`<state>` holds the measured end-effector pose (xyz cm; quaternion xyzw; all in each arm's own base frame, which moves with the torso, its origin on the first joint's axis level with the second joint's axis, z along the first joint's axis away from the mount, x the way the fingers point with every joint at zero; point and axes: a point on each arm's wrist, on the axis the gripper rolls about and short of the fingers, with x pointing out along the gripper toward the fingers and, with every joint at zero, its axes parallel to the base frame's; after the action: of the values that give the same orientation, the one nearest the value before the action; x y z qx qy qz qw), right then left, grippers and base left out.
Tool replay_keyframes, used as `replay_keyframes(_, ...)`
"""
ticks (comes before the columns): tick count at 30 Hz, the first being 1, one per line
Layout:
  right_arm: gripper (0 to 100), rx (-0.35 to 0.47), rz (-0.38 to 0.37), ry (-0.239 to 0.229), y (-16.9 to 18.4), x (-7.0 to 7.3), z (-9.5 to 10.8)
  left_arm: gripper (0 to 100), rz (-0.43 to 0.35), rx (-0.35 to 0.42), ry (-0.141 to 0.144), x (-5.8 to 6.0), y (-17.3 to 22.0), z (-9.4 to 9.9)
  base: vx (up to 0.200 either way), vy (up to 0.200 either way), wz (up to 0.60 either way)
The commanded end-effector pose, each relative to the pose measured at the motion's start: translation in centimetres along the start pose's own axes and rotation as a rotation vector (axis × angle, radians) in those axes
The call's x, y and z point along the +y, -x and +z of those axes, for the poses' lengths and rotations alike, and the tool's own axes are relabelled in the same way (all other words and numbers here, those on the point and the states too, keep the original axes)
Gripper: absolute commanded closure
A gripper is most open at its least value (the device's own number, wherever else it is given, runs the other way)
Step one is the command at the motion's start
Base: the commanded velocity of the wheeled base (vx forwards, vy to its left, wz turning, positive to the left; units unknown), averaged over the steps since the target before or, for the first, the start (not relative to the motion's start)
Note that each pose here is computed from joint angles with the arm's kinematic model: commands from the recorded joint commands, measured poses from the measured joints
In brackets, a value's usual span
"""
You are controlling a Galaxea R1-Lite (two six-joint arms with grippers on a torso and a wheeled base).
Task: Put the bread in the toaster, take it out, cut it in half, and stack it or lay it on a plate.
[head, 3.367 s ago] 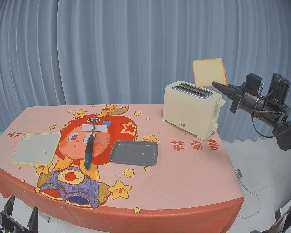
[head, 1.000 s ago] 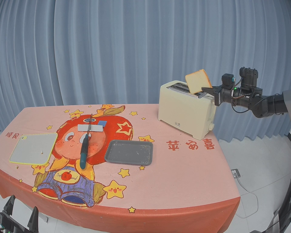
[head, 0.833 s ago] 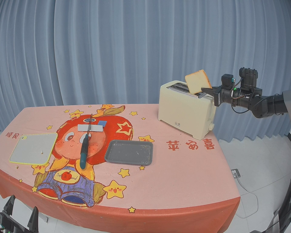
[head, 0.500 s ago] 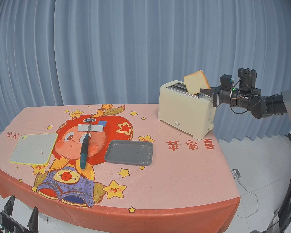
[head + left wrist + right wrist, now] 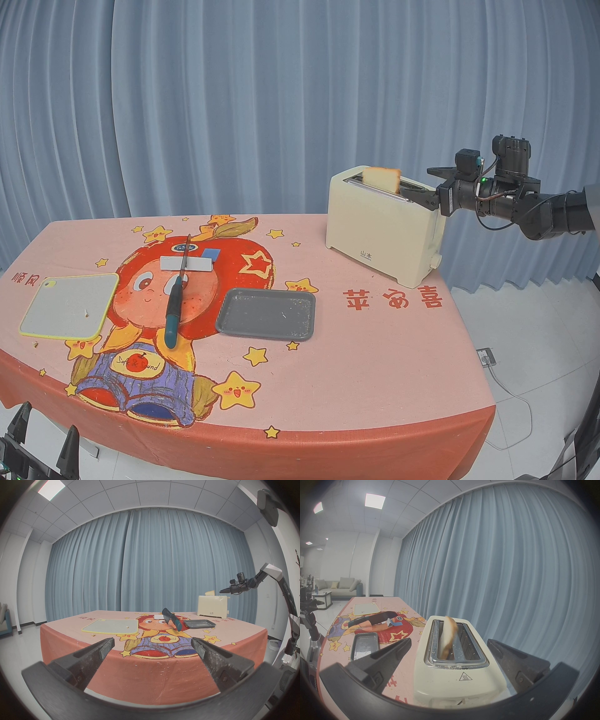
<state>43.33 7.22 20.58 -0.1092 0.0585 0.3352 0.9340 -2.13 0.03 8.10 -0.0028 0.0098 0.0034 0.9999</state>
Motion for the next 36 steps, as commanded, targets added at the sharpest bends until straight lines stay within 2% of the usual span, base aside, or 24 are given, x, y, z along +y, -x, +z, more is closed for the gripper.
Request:
replay_keyframes(1,0,-0.017,-0.006,0.008,0.8,0.2,1.2,0,0.001,0.017,0.000,0.0,-0.1,-0.5,0.000,0.000,0.00)
replay_keyframes(4,0,-0.031,-0.016,-0.006,1.9,0.5,2.3,0,0.001,0.017,0.002,0.0,-0.1,-0.5,0.000,0.000,0.00)
replay_keyframes(5,0,-0.040,-0.040,-0.036,2.7,1.0,3.2,0,0.003,0.017,0.002,0.0,-0.1,-0.5,0.000,0.000,0.00)
replay_keyframes(10,0,-0.030,-0.083,-0.097,4.8,2.5,4.0,0,0.003,0.017,0.002,0.0,-0.1,-0.5,0.000,0.000,0.00)
replay_keyframes(12,0,0.007,-0.074,-0.159,6.4,4.4,3.6,0,0.003,0.017,0.002,0.0,-0.1,-0.5,0.000,0.000,0.00)
replay_keyframes(14,0,0.018,-0.074,-0.179,7.0,5.1,3.3,0,0.003,0.017,0.002,0.0,-0.1,-0.5,0.000,0.000,0.00)
replay_keyframes(15,0,0.040,-0.074,-0.210,8.0,6.1,2.9,0,0.003,0.017,0.002,0.0,-0.1,-0.5,0.000,0.000,0.00)
replay_keyframes(17,0,0.047,-0.076,-0.219,8.5,6.6,2.6,0,0.003,0.017,0.002,0.0,-0.1,-0.5,0.000,0.000,0.00)
replay_keyframes(20,0,0.076,-0.063,-0.245,10.2,8.3,1.9,0,0.003,0.017,0.002,0.0,-0.1,-0.5,0.000,0.000,0.00)
replay_keyframes(23,0,0.106,-0.039,-0.333,11.5,10.0,1.0,0,0.003,0.017,0.002,0.0,-0.1,-0.5,0.000,0.000,0.00)
replay_keyframes(26,0,0.128,-0.012,-0.447,12.1,11.4,0.4,0,0.003,0.017,0.002,0.0,-0.1,-0.5,0.000,0.000,0.00)
replay_keyframes(27,0,0.131,-0.010,-0.462,12.1,11.6,0.4,0,0.003,0.017,0.002,0.0,-0.1,-0.5,0.000,0.000,0.00)
replay_keyframes(28,0,0.149,0.002,-0.500,12.3,12.1,-0.1,0,0.003,0.017,0.002,0.0,-0.1,-0.5,0.000,0.000,0.00)
replay_keyframes(29,0,0.165,0.010,-0.518,12.3,12.5,-0.5,0,0.003,0.017,0.002,0.0,-0.1,-0.5,0.000,0.000,0.00)
replay_keyframes(33,0,0.182,0.030,-0.534,12.1,13.0,-0.9,0,0.003,0.017,0.002,0.0,-0.1,-0.5,0.000,0.000,0.00)
replay_keyframes(34,100,0.182,0.031,-0.533,12.1,13.0,-0.9,0,0.003,0.017,0.002,0.0,-0.1,-0.5,0.000,0.000,0.00)
replay_keyframes(36,100,0.174,0.031,-0.532,12.2,13.0,-0.7,0,0.003,0.017,0.002,0.0,-0.1,-0.5,0.000,0.000,0.00)
